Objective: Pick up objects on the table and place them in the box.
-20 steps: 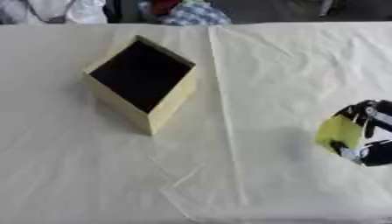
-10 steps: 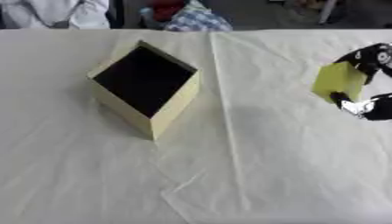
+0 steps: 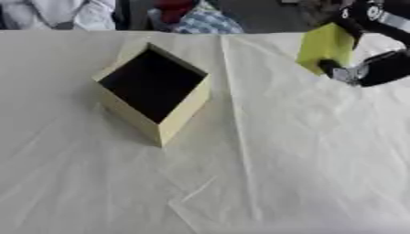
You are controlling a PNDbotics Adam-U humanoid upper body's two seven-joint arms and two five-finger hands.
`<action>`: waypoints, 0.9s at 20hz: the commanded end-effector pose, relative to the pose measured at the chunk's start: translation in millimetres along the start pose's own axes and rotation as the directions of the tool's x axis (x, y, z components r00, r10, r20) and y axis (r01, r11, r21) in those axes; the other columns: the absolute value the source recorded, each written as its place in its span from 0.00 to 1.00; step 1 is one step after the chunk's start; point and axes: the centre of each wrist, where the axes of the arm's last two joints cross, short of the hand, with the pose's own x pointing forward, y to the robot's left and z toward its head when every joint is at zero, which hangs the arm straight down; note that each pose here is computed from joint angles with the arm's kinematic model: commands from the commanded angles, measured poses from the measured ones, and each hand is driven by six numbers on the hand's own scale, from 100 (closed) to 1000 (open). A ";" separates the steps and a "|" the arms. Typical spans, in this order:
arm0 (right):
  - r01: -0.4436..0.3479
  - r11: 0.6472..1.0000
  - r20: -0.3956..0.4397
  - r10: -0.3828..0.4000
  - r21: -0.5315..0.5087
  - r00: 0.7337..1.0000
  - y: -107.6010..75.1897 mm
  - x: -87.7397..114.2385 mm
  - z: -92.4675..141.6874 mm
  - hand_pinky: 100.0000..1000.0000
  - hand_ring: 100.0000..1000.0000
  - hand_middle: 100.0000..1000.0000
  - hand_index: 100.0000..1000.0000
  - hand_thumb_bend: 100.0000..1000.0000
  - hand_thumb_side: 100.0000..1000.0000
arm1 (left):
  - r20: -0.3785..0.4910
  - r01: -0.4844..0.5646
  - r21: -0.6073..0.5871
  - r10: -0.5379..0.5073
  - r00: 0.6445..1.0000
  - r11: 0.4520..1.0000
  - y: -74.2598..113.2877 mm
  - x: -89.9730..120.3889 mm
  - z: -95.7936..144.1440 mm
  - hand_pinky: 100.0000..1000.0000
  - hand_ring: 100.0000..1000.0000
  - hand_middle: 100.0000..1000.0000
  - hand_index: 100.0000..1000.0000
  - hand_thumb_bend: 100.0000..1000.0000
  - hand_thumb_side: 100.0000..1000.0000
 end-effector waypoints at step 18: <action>0.073 0.995 0.193 -0.058 -0.070 0.980 -2.0 77.4 -78.6 0.45 0.46 0.42 0.71 0.00 0.14 | 0.085 -0.108 -0.074 0.114 0.990 0.991 -18.2 7.4 -28.4 0.69 0.79 0.87 0.63 0.00 0.69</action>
